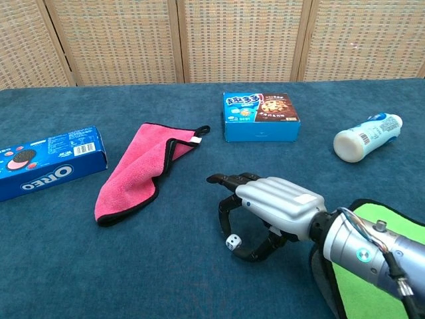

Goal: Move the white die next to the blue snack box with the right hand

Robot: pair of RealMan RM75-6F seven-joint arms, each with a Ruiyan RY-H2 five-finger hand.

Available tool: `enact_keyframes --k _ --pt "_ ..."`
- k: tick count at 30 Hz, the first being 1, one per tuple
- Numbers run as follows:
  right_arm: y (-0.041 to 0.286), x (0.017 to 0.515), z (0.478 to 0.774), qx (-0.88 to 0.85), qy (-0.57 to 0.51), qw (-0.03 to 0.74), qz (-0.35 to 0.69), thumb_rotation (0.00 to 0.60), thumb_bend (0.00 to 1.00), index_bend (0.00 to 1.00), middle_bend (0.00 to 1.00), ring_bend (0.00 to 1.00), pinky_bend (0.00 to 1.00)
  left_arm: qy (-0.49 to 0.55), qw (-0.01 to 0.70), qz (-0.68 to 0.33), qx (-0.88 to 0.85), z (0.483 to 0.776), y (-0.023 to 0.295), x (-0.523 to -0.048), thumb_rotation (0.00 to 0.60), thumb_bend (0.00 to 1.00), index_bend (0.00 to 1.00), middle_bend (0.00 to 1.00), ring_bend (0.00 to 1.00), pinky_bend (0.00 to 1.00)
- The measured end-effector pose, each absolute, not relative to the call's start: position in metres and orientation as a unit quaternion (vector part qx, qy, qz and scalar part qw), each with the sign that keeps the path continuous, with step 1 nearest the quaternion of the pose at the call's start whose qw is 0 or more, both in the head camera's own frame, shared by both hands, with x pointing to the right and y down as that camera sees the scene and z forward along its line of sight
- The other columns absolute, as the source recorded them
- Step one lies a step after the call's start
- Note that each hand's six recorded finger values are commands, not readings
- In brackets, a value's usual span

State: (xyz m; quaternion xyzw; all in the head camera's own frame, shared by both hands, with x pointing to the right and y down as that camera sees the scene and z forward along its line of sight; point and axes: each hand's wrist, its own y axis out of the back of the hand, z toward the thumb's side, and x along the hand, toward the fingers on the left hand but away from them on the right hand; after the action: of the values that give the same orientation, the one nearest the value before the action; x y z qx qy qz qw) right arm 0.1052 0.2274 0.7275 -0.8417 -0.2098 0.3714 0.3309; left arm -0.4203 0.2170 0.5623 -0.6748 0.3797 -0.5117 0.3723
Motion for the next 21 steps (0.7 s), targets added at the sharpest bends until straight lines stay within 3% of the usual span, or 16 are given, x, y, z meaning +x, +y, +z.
enact_keyframes --k 21 --pt "0.217 0.106 0.720 -0.833 -0.216 0.350 0.371 0.600 0.36 0.53 0.00 0.00 0.00 0.380 0.372 -0.511 -0.675 0.562 0.217 -0.421 0.600 0.20 0.00 0.00 0.00 0.00"
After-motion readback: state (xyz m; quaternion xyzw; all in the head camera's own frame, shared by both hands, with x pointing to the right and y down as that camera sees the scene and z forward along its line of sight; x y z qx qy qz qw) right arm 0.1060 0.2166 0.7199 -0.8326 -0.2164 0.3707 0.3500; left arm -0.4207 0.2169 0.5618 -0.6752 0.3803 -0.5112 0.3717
